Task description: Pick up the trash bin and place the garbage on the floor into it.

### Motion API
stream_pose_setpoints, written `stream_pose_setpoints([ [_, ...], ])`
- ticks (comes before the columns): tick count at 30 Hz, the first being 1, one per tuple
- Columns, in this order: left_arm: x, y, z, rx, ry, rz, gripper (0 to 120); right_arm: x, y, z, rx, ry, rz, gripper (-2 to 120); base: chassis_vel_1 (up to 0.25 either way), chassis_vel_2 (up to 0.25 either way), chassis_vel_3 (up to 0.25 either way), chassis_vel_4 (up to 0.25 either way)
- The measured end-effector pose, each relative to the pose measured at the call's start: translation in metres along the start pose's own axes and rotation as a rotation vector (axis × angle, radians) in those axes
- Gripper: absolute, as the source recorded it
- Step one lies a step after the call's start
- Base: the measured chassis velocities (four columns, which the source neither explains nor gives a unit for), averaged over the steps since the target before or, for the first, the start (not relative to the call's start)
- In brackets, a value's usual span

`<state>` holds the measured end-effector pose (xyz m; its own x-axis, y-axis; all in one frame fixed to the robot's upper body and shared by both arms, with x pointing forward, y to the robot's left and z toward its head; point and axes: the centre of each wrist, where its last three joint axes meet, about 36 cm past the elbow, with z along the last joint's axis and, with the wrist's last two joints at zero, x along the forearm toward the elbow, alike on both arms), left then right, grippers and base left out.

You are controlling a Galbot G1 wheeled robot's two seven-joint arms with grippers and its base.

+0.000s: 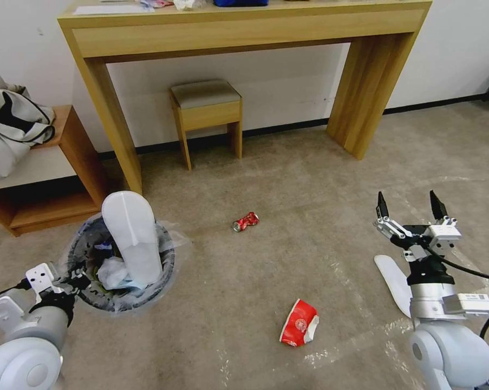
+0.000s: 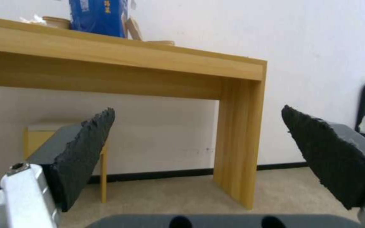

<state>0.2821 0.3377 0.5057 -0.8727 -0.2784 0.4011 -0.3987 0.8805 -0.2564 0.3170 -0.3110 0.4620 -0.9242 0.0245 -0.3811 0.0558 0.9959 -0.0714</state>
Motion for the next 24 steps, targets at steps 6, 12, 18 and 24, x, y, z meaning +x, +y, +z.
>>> stream_pose_setpoints([
  [6, -0.003, 0.003, 0.004, -0.008, 0.012, -0.014, 0, -0.008, 0.001, 0.003, -0.005, 0.031, -0.022, 100, 0.000, 0.000, 0.000, 0.000],
  [12, -0.004, 0.004, 0.009, -0.012, 0.021, -0.024, 0, -0.019, 0.016, -0.003, -0.082, 0.253, 0.011, 100, 0.000, 0.000, 0.000, 0.000],
  [18, -0.007, 0.005, 0.009, -0.011, 0.021, -0.029, 0, -0.025, 0.026, -0.023, -0.067, 0.689, 0.104, 100, 0.000, 0.000, 0.000, 0.000],
  [24, -0.012, 0.006, 0.012, 0.002, 0.023, -0.035, 0, -0.016, 0.025, -0.025, -0.082, 0.976, 0.191, 100, 0.000, 0.000, 0.000, 0.000],
])
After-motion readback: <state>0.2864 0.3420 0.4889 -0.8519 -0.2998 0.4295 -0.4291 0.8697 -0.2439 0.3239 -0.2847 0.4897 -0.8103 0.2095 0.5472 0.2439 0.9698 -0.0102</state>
